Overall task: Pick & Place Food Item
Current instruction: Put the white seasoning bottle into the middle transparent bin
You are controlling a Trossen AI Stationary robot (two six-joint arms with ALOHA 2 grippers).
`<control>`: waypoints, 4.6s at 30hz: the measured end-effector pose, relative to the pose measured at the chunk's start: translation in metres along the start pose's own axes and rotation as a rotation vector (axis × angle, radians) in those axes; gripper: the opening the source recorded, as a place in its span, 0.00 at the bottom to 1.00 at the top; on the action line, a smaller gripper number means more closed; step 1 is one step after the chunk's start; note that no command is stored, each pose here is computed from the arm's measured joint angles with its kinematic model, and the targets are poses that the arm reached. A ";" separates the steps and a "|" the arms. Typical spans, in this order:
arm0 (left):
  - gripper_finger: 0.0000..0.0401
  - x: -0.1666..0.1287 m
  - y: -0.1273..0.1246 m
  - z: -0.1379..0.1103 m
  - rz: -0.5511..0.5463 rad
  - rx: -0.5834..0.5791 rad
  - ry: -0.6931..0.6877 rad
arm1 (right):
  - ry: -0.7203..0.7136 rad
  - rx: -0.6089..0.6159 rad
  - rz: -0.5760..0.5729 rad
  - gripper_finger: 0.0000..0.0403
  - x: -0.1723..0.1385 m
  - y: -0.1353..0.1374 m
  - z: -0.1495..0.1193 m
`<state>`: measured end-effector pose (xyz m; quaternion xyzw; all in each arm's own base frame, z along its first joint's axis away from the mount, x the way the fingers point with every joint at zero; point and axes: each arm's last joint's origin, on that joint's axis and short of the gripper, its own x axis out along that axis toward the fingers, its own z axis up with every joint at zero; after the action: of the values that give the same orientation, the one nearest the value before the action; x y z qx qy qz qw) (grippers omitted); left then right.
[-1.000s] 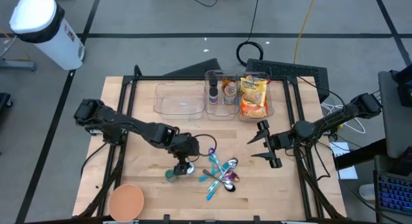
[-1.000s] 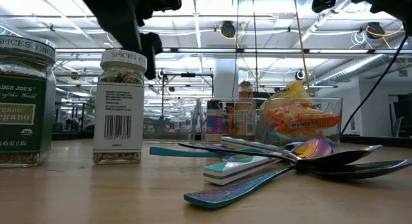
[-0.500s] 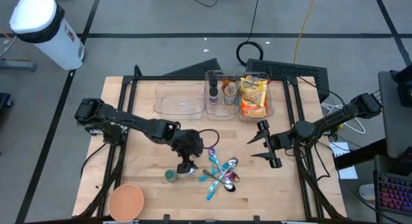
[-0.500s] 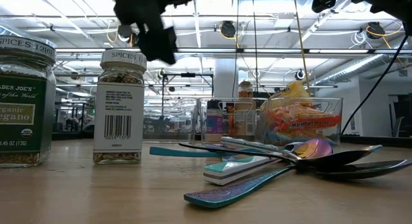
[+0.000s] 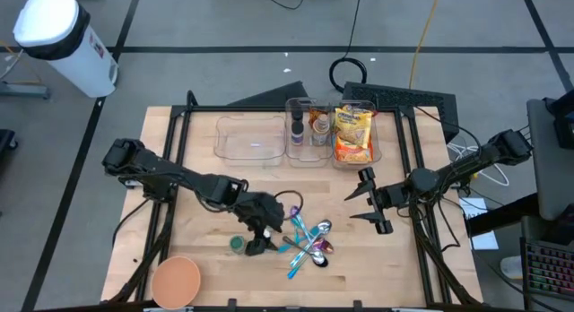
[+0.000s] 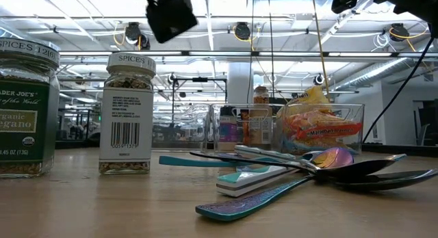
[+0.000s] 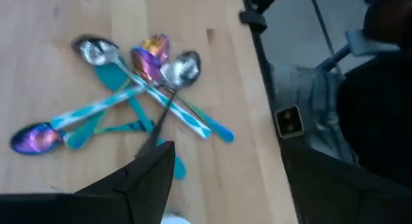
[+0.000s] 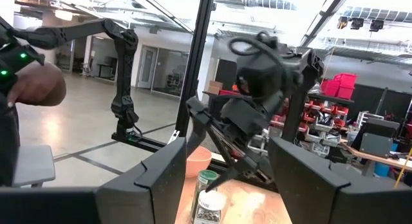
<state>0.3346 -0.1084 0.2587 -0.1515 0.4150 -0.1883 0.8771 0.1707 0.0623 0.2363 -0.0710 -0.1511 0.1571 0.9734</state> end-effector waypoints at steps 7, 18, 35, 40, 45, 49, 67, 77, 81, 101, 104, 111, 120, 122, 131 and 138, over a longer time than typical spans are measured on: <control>0.78 -0.008 -0.015 -0.020 0.311 0.056 0.183 | 0.009 0.000 0.002 0.53 0.000 0.000 -0.001; 0.75 0.007 -0.023 -0.031 0.396 0.032 0.198 | 0.009 0.000 0.002 0.53 0.000 0.000 -0.001; 0.60 0.033 -0.009 -0.039 0.429 0.072 0.289 | 0.014 0.000 0.003 0.53 0.000 0.000 -0.001; 0.52 0.030 -0.007 -0.030 0.425 0.081 0.270 | 0.023 0.026 -0.022 0.53 0.000 0.000 -0.002; 0.52 0.011 -0.012 -0.001 0.421 0.098 0.191 | 0.173 0.034 -0.177 0.53 0.015 -0.002 -0.014; 0.52 -0.013 -0.024 0.030 0.464 0.208 0.085 | 0.280 0.041 -0.185 0.60 0.044 -0.002 -0.016; 0.52 -0.047 -0.009 0.072 0.521 0.302 -0.025 | 0.473 0.107 -0.193 0.81 0.108 -0.007 -0.048; 0.52 -0.046 -0.010 0.076 0.487 0.319 -0.054 | 0.486 0.145 -0.290 0.71 0.108 -0.028 -0.055; 0.52 -0.046 -0.011 0.077 0.481 0.336 -0.063 | 0.476 0.131 -0.255 0.69 0.109 -0.028 -0.055; 0.72 -0.069 -0.025 0.089 0.376 0.334 -0.251 | 0.404 0.125 -0.155 0.47 0.108 -0.025 -0.038; 0.91 -0.087 -0.038 0.085 0.313 0.386 -0.370 | 0.448 0.124 -0.149 0.47 0.103 -0.023 -0.036; 0.88 -0.086 -0.020 0.043 0.319 0.419 -0.605 | 0.481 0.110 -0.246 0.47 0.092 -0.022 -0.017; 0.77 -0.043 0.037 -0.003 0.285 0.373 -0.902 | 0.354 0.101 -0.299 0.47 0.094 -0.021 -0.014; 0.76 -0.038 0.043 -0.002 0.287 0.363 -0.896 | 0.345 0.102 -0.305 0.47 0.095 -0.021 -0.018; 0.74 -0.024 0.055 -0.006 0.289 0.357 -0.828 | 0.312 0.126 -0.338 0.47 0.101 -0.029 -0.029; 0.74 -0.009 0.063 -0.009 0.295 0.354 -0.816 | 0.271 0.156 -0.302 0.47 0.107 -0.029 -0.038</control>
<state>0.3354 -0.0494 0.2327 -0.0007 0.0148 -0.0544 0.9984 0.2882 0.0662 0.2346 0.0075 -0.0153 0.0097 0.9998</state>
